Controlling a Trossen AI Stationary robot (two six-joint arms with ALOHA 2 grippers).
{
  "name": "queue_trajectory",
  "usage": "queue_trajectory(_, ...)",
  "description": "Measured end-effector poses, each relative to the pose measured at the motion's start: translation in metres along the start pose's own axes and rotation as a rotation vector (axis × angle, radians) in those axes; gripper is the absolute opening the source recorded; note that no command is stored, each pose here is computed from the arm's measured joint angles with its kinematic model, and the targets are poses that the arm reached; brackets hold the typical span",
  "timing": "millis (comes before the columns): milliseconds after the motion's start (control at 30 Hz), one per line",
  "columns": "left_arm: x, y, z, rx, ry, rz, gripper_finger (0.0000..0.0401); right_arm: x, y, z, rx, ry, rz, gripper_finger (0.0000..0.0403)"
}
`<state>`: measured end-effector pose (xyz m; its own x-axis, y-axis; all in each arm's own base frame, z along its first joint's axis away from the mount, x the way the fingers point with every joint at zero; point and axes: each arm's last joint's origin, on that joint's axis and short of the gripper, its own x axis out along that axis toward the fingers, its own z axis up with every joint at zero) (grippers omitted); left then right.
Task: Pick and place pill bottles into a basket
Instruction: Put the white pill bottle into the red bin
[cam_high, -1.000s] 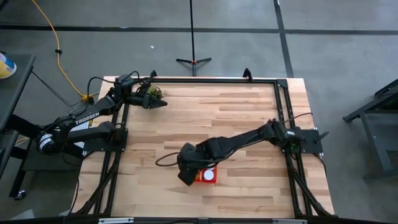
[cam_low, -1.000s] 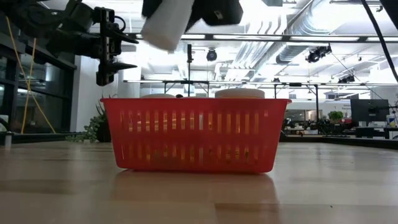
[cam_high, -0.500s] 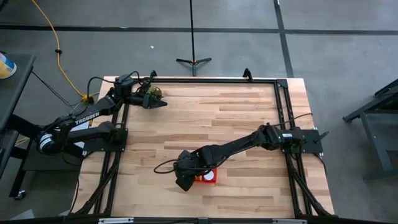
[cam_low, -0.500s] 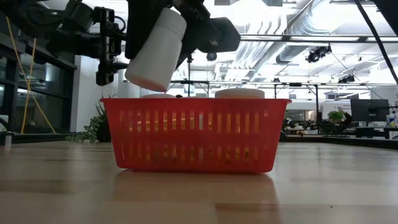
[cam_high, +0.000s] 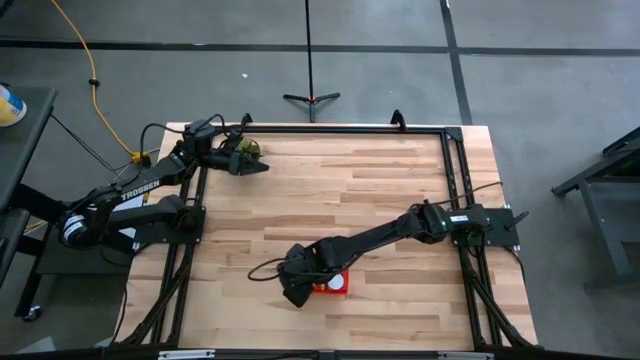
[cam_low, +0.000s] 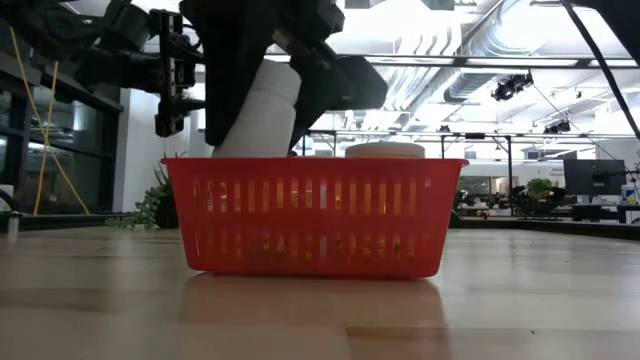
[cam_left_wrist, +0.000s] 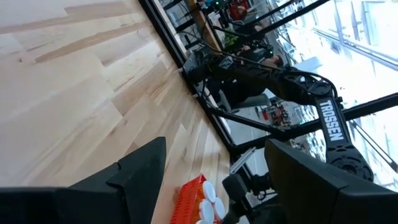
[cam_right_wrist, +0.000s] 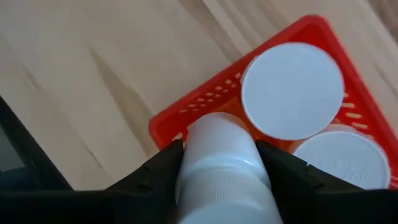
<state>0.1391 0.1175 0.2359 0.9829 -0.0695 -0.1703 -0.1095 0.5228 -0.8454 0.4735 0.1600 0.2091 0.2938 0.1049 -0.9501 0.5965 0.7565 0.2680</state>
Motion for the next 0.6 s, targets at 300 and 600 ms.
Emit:
queue_trajectory(300, 0.0, -0.0005, -0.0006, 0.003, 0.021, -0.019, 0.0308, 0.0019, -0.0036, 0.0078, 0.024, -0.011, 0.003, 0.0189)
queue_trajectory(600, 0.0, -0.0007, -0.0008, 0.008, 0.026, -0.024, 0.0308, 0.0029, -0.0082, 0.0052, 0.033, 0.024, -0.04, 0.024)
